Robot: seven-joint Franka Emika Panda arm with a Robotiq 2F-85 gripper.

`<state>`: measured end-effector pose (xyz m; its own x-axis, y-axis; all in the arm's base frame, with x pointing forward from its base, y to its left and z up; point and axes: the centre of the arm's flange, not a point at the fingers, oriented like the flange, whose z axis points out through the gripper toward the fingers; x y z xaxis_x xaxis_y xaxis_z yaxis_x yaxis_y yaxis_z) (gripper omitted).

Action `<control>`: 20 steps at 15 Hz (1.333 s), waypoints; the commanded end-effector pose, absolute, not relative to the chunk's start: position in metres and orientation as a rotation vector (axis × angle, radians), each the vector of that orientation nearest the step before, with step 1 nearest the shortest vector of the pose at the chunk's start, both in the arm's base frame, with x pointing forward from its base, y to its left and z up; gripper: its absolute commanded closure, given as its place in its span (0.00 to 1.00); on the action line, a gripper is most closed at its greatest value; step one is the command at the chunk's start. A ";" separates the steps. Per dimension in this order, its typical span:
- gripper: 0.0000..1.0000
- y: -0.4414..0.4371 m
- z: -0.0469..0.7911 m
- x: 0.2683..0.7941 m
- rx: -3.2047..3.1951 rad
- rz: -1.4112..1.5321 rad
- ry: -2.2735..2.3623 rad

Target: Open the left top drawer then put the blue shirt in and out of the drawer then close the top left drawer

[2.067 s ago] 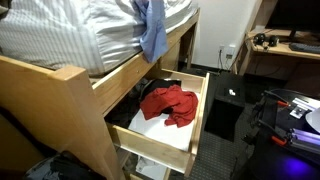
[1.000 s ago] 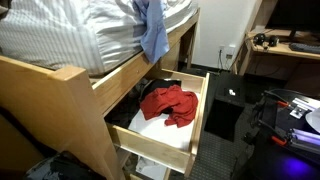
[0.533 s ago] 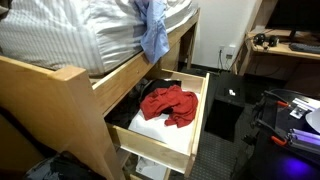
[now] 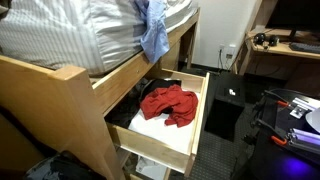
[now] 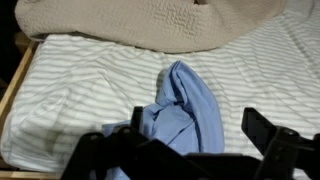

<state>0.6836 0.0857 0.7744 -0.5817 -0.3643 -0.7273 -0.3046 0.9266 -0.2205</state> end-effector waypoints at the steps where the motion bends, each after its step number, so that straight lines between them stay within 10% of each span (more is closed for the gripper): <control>1: 0.00 0.052 0.732 0.684 -0.375 -0.199 2.393; 20: 0.00 -0.012 0.623 0.633 -0.167 -0.221 3.062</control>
